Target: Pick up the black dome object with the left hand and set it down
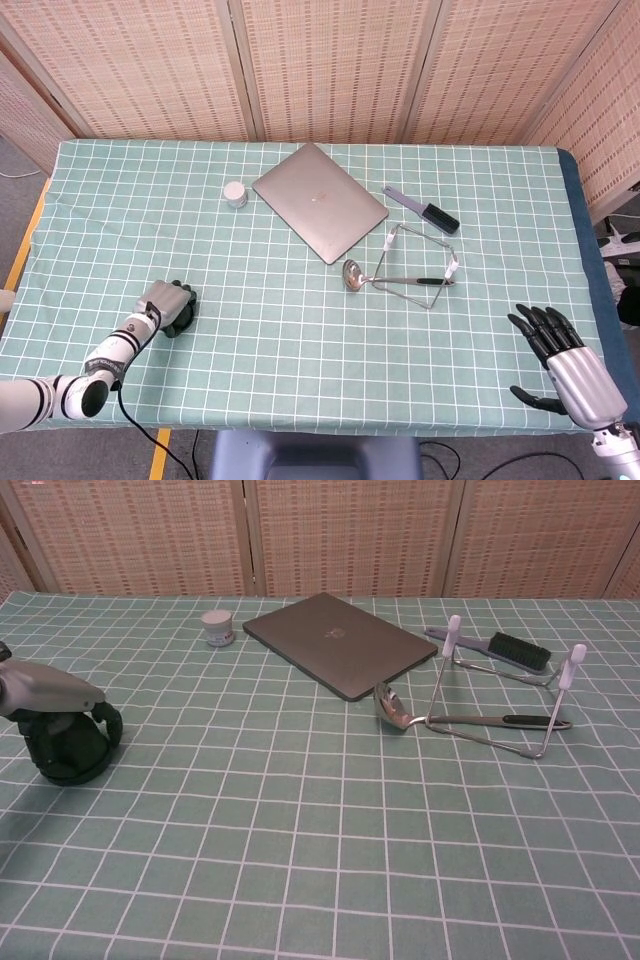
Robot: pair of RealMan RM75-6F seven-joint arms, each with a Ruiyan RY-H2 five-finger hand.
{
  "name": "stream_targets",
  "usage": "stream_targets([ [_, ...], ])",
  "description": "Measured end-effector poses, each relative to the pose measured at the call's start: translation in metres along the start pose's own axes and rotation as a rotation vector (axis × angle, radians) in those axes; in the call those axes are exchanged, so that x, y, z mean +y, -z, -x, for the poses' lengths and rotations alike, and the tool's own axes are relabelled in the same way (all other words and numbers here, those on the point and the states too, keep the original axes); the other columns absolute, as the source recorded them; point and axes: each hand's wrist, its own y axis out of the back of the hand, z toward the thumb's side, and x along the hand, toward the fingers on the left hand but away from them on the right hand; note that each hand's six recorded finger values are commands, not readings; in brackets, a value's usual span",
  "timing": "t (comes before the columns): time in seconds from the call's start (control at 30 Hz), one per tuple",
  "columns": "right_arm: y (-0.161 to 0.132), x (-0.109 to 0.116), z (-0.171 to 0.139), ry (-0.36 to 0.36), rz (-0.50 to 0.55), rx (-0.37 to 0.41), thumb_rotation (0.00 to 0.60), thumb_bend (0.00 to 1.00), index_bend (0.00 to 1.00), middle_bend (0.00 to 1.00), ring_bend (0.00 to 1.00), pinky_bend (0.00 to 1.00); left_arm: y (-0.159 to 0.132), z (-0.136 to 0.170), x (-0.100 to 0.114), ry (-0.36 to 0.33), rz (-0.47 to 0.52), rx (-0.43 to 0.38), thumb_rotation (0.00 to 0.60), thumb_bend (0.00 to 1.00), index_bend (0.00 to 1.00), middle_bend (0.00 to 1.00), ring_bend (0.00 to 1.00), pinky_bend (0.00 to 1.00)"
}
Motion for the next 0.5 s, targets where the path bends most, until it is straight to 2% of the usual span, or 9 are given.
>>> stream_targets([
  [0.13, 0.000, 0.001, -0.001, 0.000, 0.003, 0.002, 0.600, 0.08, 0.00, 0.00, 0.00, 0.00, 0.002, 0.000, -0.004, -0.013, -0.013, 0.009, 0.600, 0.32, 0.46, 0.44, 0.35, 0.64],
  [0.23, 0.000, 0.001, -0.001, 0.002, 0.003, 0.001, 0.600, 0.08, 0.00, 0.00, 0.00, 0.00, 0.004, 0.000, -0.003, -0.037, -0.021, 0.015, 0.600, 0.33, 0.51, 0.50, 0.42, 0.71],
  [0.5, -0.001, 0.000, -0.001, -0.003, 0.000, 0.004, 0.600, 0.08, 0.00, 0.00, 0.00, 0.00, 0.013, 0.006, -0.008, -0.076, 0.000, 0.024, 0.600, 0.33, 0.54, 0.53, 0.48, 0.77],
])
